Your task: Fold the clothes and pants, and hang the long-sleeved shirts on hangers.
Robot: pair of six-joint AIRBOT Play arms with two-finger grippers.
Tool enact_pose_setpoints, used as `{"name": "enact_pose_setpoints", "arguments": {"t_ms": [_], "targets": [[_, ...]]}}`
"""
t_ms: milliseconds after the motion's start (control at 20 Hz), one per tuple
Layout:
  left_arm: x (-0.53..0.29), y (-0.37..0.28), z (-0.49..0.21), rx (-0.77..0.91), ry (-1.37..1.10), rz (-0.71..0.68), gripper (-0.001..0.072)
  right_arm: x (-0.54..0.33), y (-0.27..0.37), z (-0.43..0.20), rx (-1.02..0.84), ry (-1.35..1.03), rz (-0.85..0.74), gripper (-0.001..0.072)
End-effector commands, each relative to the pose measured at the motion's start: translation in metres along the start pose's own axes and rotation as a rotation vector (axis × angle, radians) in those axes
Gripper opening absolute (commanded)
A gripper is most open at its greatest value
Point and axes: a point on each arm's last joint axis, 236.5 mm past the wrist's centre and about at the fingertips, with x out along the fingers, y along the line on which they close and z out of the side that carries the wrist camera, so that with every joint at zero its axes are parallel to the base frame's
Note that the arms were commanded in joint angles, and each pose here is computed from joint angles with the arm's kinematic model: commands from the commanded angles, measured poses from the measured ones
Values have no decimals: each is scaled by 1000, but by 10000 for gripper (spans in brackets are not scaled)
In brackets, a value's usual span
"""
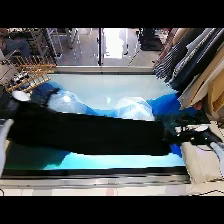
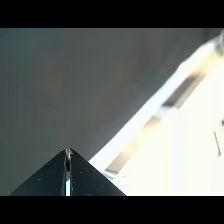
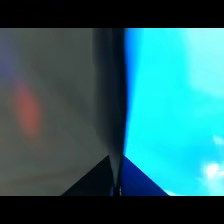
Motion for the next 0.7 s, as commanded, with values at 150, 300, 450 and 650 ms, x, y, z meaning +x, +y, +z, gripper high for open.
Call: {"name": "enact_pose_setpoints", "arguments": {"t_ms": [150,300,450,650], "targets": [[138,-70,-31,103,280,-139,12,-170,1,39,-118,-251,-463,9],[179,-73,-39,98,316,-129,12,-186,80,31,-175,-293,-337,9],[172,-65,-38,36,315,-121,12,-136,171,10,-275,-234,-182,9],[86,-36,-15,-45,178,-84,12,-18,311,-32,-458,-192,15,9]]}}
